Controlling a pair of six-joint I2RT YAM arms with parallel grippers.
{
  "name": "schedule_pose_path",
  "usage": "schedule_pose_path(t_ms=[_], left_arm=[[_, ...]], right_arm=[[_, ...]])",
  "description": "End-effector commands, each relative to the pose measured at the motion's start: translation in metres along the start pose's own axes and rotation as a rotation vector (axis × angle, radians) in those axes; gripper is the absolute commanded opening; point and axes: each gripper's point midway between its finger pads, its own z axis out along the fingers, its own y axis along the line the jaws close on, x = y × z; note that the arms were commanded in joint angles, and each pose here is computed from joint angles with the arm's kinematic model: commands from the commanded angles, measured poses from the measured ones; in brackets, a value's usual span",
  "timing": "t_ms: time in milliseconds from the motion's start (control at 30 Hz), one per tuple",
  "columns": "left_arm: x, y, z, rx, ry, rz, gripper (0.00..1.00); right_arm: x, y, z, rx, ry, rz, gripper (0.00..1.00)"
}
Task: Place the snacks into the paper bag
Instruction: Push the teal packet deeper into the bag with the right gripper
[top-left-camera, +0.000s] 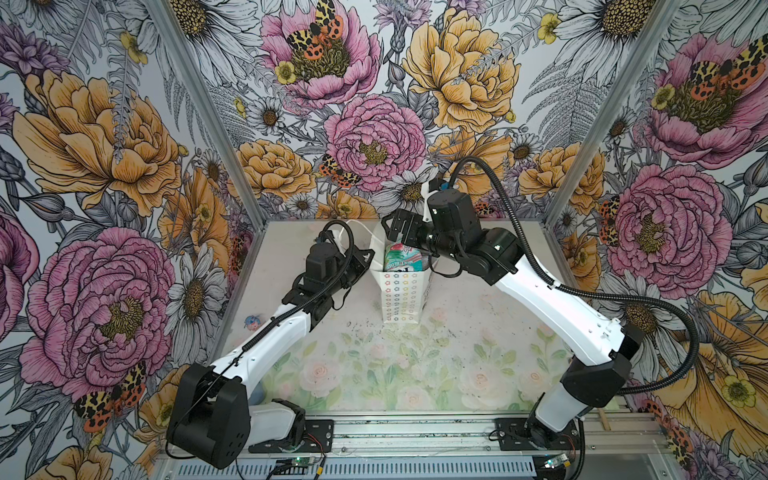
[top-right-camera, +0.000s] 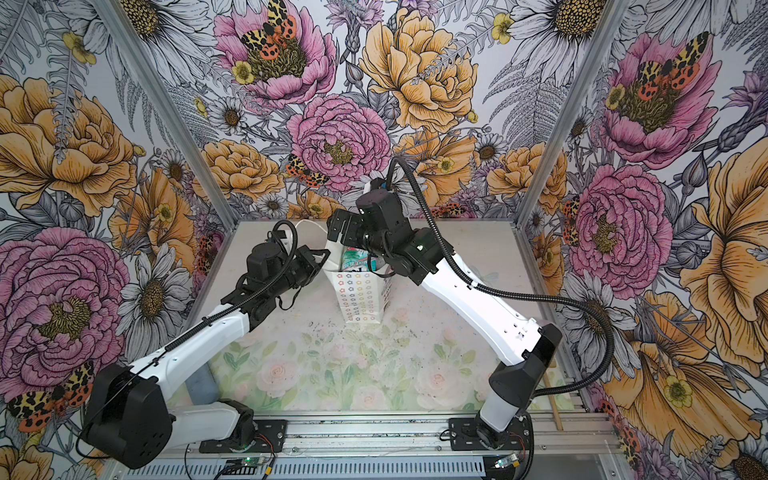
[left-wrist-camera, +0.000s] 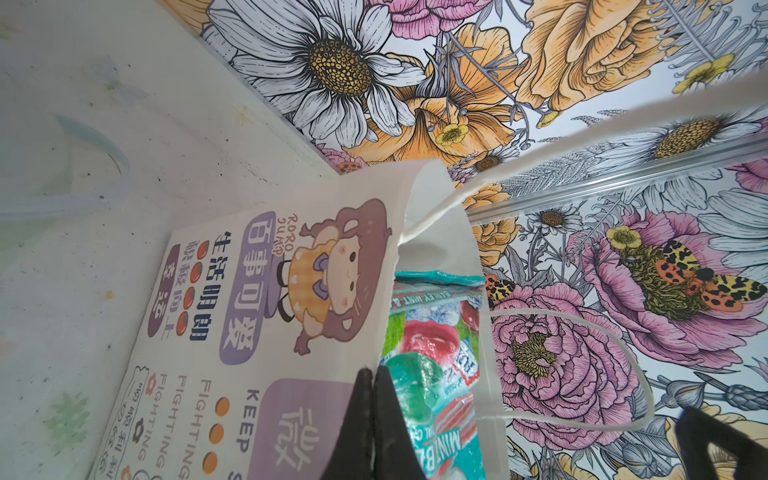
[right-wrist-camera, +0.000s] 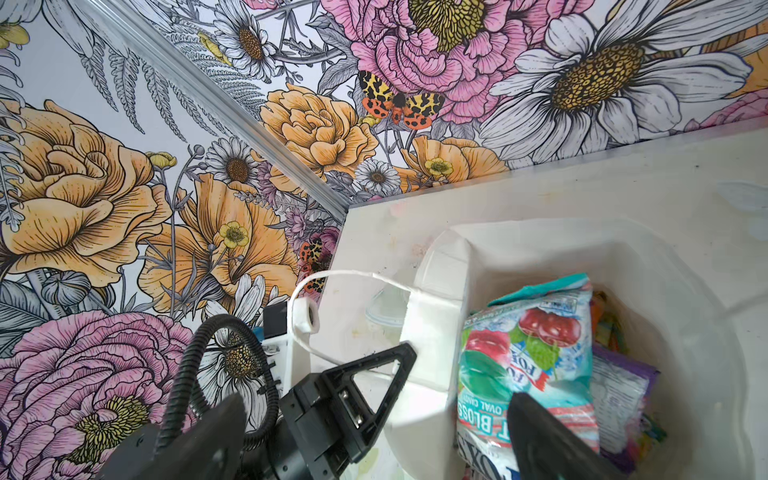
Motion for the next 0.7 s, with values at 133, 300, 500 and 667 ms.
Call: schedule_pose_path(t_ms=[133,300,500,667], left_arm=[[-0.003,-0.023,-0.009,0.063,-0.012,0.004,0.00],[-0.003,-0.024,-0.010,0.065,-0.013,0.006,0.00],[-0.004,-0.026,-0.010,0.065,-0.014,0.009,0.04],[-0.004,-0.026,-0.012,0.064,-0.013,0.010,0.10]], right_arm=[[0.011,-0.027,0.045,0.060,0.094,-0.006,1.00],[0.016,-0.050,0.058,0.122,0.130,0.014,1.00],[0.033,-0.067,0.074,0.147,0.193,0.045,1.00],[0.036,-0.073,0.081,0.157,0.208,0.054,1.00]])
